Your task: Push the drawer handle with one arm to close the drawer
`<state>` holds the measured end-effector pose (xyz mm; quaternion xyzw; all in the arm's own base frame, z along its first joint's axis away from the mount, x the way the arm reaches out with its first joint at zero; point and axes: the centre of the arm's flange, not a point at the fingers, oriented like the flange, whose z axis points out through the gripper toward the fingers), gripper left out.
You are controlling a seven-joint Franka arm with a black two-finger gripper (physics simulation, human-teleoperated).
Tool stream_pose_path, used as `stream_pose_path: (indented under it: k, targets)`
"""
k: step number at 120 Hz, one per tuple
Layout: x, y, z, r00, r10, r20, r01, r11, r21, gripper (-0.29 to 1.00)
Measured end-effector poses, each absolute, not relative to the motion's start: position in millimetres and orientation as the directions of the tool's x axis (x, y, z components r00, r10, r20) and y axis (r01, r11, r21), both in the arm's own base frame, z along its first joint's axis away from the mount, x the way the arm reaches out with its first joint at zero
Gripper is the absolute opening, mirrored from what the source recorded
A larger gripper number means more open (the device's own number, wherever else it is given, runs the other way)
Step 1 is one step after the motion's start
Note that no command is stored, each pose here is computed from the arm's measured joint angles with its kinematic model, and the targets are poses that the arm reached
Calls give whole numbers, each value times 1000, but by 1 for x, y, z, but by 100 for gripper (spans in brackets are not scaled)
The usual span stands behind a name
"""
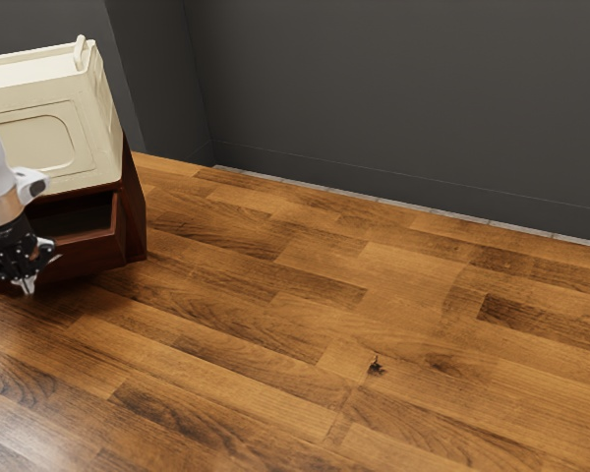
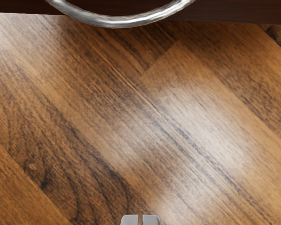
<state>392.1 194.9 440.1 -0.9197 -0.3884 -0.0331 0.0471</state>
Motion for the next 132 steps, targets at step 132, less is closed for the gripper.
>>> stream_pose_path:
  k: [132]
  targets:
    - [456,273,406,625,732,270,765,-644,-25,-8]
